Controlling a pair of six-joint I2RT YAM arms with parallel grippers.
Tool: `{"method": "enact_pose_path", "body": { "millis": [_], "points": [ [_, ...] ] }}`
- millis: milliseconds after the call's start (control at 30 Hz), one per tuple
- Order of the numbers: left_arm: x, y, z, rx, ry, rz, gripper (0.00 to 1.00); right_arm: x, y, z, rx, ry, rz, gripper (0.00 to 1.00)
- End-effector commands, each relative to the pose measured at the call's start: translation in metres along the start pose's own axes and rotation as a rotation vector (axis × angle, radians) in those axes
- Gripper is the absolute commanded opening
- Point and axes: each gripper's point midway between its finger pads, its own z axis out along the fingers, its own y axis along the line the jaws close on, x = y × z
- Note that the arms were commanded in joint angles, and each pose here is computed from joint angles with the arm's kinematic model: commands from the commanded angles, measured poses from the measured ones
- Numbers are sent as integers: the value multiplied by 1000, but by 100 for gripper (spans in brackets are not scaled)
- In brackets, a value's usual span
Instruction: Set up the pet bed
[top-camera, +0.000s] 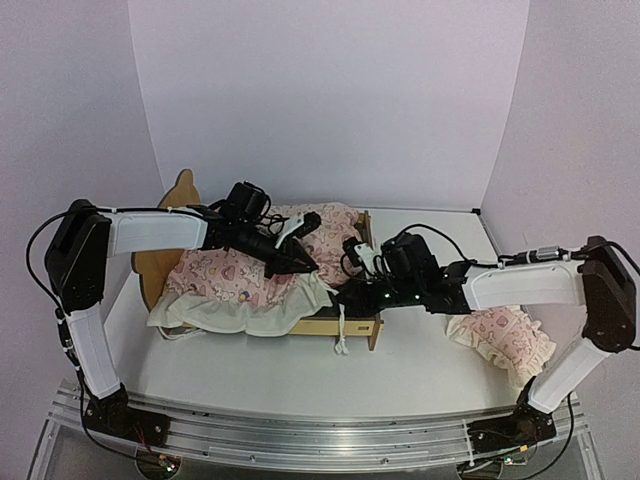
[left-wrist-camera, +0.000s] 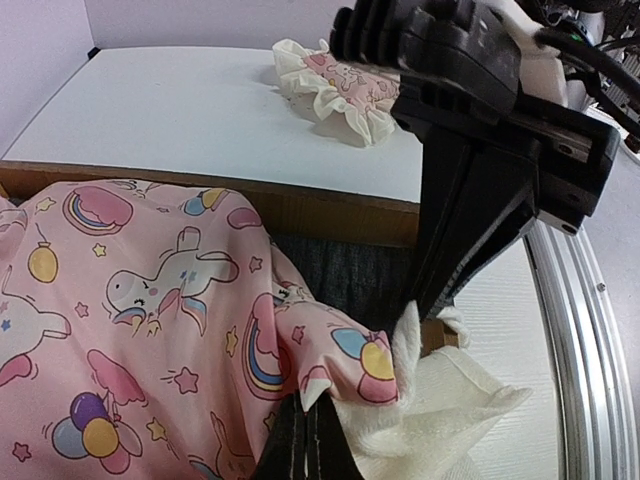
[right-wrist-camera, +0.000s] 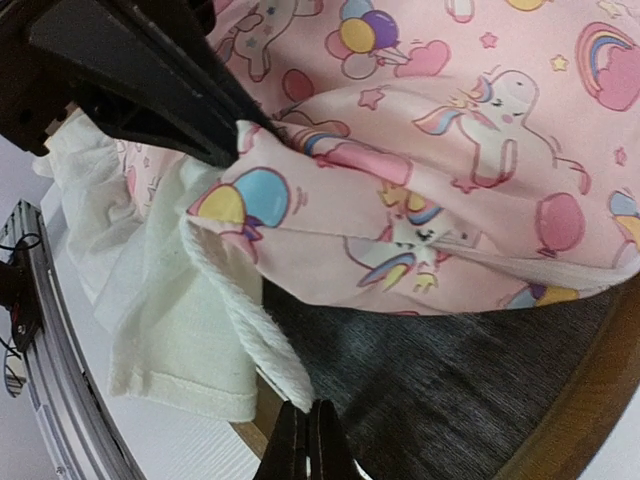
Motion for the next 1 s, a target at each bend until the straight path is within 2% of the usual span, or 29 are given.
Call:
{"method": "enact_pose_path", "body": {
  "millis": [0,200,433,567,700,800,967],
  "points": [
    [-23,-5,-17,-28,-61,63,0,-42,-1,-42,115,-88,-15,0],
    [-22,-5,-18,-38,-69,71,0,-70,28,-78,128,-113,-131,0],
    [-20,-7,-20,-43,-71,75,0,-74,56,-79,122,-40,-230,0],
    [-20,-8,-21,-47,-73,78,0,-40,70,-69,75,95,-229,0],
    [-18,-7,-22,-58,-65,88,0,3,115,-60,-135,253,-206,0],
    [-16,-6,-21,-62,-60,94,0,25,139,-49,-269,344,-148,10],
    [-16,-5,-21,-63,-61,100,0,52,143,-31,-318,442,-127,23]
  ]
}}
